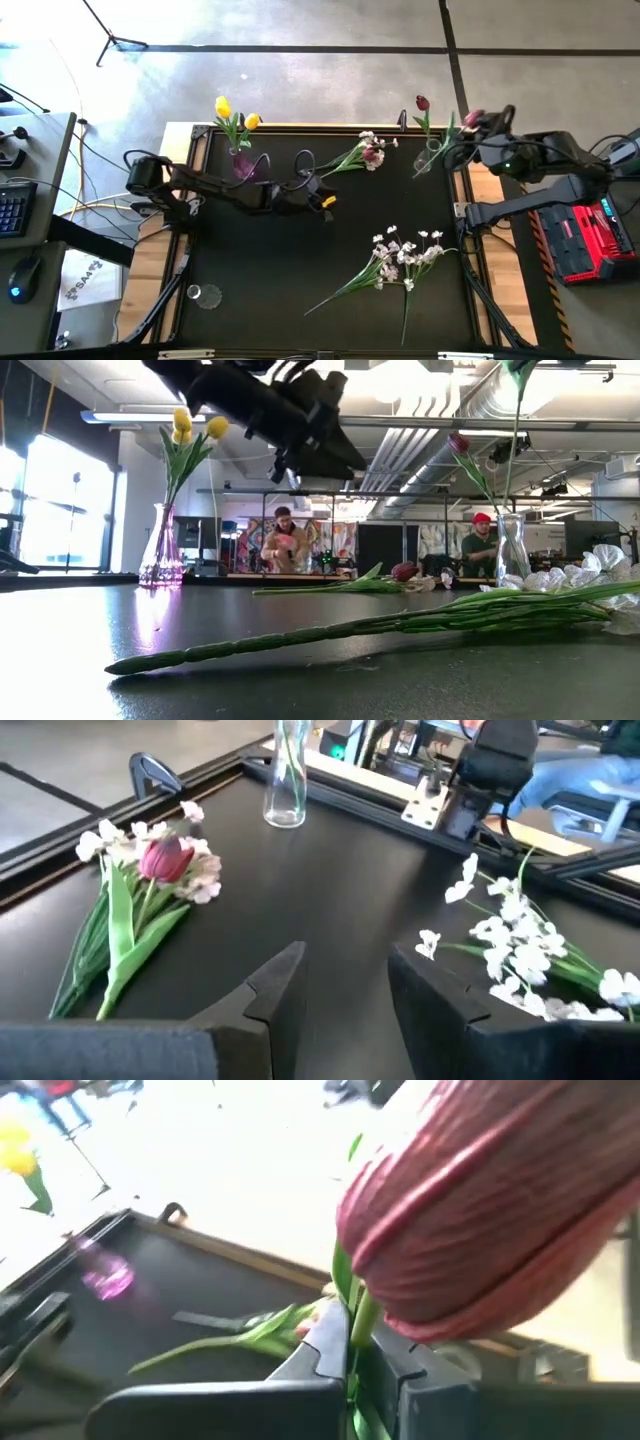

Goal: Sort flowers into vase by color
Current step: Put the bottom red flower into the top transparent vase

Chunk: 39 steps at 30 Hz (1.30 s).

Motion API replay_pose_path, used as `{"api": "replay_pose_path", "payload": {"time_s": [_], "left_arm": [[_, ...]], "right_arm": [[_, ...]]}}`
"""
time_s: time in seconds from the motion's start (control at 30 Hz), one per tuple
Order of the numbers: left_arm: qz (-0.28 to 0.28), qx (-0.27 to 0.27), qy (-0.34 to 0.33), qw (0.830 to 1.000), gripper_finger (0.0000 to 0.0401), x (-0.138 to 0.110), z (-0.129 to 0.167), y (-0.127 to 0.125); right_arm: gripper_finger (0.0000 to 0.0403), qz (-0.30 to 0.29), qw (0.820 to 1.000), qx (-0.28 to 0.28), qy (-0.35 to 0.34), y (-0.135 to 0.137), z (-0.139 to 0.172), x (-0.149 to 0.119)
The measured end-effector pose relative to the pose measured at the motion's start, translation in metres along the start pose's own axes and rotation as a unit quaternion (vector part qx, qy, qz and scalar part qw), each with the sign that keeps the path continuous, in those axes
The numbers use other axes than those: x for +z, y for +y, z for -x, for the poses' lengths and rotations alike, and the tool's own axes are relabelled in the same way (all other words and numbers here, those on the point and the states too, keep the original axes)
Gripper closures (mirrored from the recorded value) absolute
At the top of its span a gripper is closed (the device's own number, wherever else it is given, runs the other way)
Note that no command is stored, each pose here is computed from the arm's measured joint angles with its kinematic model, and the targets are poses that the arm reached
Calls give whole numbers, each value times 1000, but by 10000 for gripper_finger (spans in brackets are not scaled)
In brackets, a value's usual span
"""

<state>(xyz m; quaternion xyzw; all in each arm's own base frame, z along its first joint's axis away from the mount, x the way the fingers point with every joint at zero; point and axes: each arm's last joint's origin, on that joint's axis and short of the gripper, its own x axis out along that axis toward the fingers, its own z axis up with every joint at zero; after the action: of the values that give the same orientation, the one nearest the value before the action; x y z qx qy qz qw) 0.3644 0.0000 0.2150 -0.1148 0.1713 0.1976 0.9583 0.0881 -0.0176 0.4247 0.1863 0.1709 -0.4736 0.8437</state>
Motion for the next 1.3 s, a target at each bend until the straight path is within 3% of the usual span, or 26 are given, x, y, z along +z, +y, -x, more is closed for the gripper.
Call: {"api": "replay_pose_path", "payload": {"time_s": [0.23, 0.43, 0.7, 1.0, 1.3], "left_arm": [[11, 58, -26, 998, 270, 9, -3, 1], [-1, 97, 5, 995, 270, 4, -7, 15], [41, 110, 71, 991, 270, -1, -13, 43], [36, 109, 85, 990, 270, 2, -17, 60], [15, 100, 102, 990, 270, 0, -17, 62]], "right_arm": [[403, 12, 996, -53, -71, -9, 10, 14], [403, 64, 976, -156, -139, -13, 9, 18], [403, 68, 980, -166, -83, -3, -8, 18], [403, 20, 975, -219, -34, 2, -37, 22], [403, -19, 966, -255, -17, 6, -63, 27]]}}
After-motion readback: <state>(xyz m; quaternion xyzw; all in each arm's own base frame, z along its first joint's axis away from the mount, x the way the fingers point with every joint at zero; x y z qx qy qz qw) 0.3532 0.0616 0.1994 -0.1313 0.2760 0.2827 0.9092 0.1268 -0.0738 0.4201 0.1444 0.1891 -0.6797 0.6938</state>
